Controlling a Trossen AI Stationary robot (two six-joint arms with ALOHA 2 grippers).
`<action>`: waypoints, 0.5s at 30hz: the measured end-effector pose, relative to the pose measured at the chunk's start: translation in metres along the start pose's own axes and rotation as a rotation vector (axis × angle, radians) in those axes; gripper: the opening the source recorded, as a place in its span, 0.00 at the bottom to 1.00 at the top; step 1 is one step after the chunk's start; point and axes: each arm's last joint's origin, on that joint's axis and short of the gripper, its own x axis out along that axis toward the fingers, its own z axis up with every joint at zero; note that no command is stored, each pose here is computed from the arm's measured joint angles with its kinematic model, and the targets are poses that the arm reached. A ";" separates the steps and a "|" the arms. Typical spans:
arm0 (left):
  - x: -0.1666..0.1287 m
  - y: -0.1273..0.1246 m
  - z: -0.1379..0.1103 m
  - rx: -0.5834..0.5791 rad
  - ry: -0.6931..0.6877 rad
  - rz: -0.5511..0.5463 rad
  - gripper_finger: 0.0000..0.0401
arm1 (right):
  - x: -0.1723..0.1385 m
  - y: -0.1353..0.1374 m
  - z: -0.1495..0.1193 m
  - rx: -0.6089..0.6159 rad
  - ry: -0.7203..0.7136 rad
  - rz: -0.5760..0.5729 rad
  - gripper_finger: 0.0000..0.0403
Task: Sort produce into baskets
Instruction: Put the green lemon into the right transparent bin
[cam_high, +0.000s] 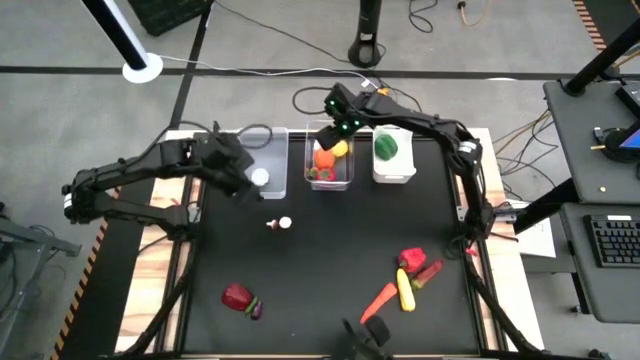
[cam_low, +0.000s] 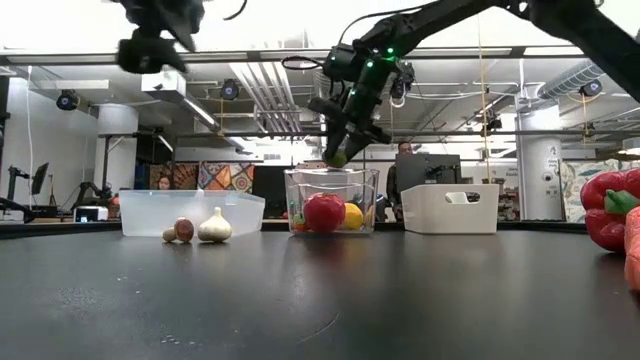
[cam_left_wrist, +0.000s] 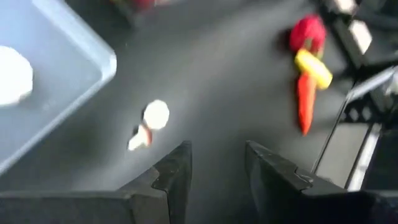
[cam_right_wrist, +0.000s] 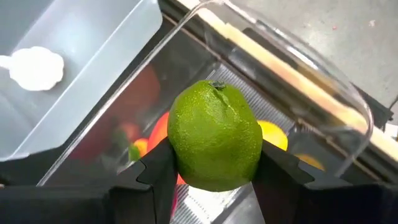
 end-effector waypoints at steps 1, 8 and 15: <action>0.000 -0.001 -0.003 0.005 0.020 0.005 0.33 | 0.003 0.000 0.002 -0.004 0.000 -0.001 0.41; 0.003 -0.009 -0.010 0.052 0.021 0.020 0.33 | 0.014 -0.004 0.013 0.004 0.006 -0.002 0.46; 0.003 -0.009 -0.010 0.047 0.008 0.037 0.33 | 0.020 -0.006 0.009 0.012 0.054 0.008 0.52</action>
